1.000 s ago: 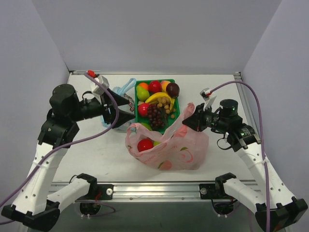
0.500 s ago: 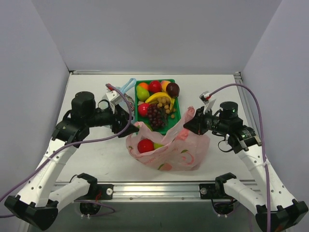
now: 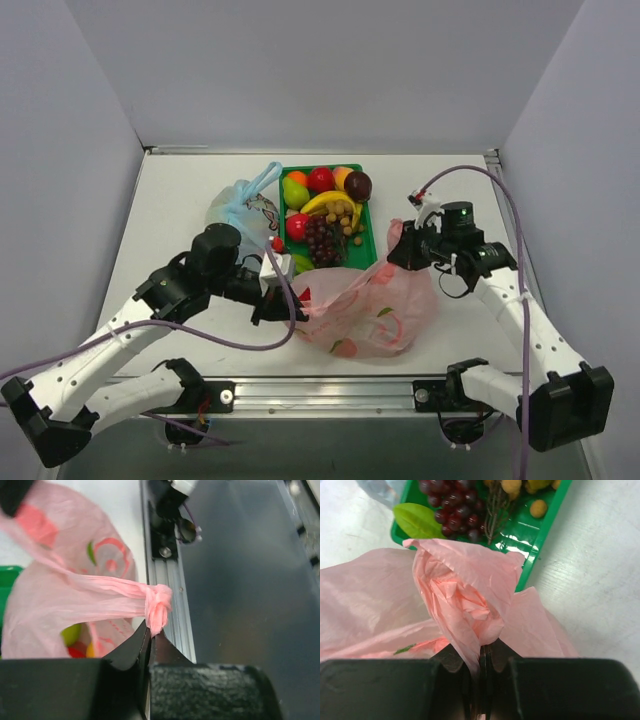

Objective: Place the fake fruits into the plastic bag and tie a complex knot

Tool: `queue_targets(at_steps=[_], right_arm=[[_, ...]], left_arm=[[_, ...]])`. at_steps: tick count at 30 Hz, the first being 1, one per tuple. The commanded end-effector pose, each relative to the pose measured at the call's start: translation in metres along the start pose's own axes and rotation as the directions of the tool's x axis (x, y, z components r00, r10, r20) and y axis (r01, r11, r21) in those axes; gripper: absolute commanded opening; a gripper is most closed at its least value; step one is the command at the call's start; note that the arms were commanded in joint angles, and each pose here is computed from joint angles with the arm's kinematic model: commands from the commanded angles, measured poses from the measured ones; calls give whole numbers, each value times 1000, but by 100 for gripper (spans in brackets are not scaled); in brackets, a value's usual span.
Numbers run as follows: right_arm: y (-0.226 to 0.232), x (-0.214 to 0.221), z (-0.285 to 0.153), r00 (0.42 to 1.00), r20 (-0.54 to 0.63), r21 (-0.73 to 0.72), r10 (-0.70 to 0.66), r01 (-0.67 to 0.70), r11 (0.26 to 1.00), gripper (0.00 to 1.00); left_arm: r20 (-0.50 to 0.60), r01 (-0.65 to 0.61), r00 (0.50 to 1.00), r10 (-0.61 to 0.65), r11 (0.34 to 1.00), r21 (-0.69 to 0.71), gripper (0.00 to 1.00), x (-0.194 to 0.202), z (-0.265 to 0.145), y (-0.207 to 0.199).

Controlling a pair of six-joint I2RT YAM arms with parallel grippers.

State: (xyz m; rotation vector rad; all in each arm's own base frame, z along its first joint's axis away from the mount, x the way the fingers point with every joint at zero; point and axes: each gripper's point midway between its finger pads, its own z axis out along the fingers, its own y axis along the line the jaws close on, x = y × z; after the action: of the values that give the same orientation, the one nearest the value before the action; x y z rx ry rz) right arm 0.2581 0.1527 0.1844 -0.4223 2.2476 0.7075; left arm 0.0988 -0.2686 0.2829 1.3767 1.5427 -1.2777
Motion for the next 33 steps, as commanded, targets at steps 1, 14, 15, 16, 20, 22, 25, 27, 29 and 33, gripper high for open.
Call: queue_targets(at_steps=[1, 14, 15, 16, 20, 22, 25, 27, 29, 33], right_arm=[[-25, 8, 19, 998, -58, 83, 39, -34, 996, 0], [-69, 45, 56, 965, -197, 227, 172, -126, 966, 0], [-74, 48, 57, 961, -204, 239, 185, -134, 962, 0], [-77, 54, 60, 954, -223, 249, 200, -143, 958, 0], [-89, 67, 66, 935, -251, 282, 251, -178, 943, 0], [-95, 74, 69, 924, -263, 299, 278, -196, 934, 0], [-101, 78, 73, 915, -267, 310, 303, -217, 926, 0], [-101, 76, 75, 914, -263, 307, 309, -224, 925, 0], [-96, 67, 75, 918, -248, 279, 309, -237, 931, 0], [-70, 35, 61, 947, -200, 170, 251, -219, 961, 0]], left_arm=[[-51, -159, 985, 167, 977, 142, 0, 16, 19, -22], [-437, -214, 795, 421, 868, 447, 0, 189, 58, -19], [-439, -215, 790, 428, 864, 455, 0, 195, 59, -18], [-451, -200, 785, 424, 863, 463, 0, 205, 57, -18], [-463, -179, 772, 436, 847, 501, 0, 229, 58, -17], [-476, -174, 764, 436, 849, 498, 0, 234, 60, -14], [-491, -141, 768, 411, 857, 495, 0, 233, 63, -9], [-500, -117, 765, 406, 851, 512, 0, 234, 63, -10], [-489, -112, 772, 405, 845, 522, 0, 230, 63, -13], [-377, -163, 840, 390, 844, 510, 0, 164, 76, -25]])
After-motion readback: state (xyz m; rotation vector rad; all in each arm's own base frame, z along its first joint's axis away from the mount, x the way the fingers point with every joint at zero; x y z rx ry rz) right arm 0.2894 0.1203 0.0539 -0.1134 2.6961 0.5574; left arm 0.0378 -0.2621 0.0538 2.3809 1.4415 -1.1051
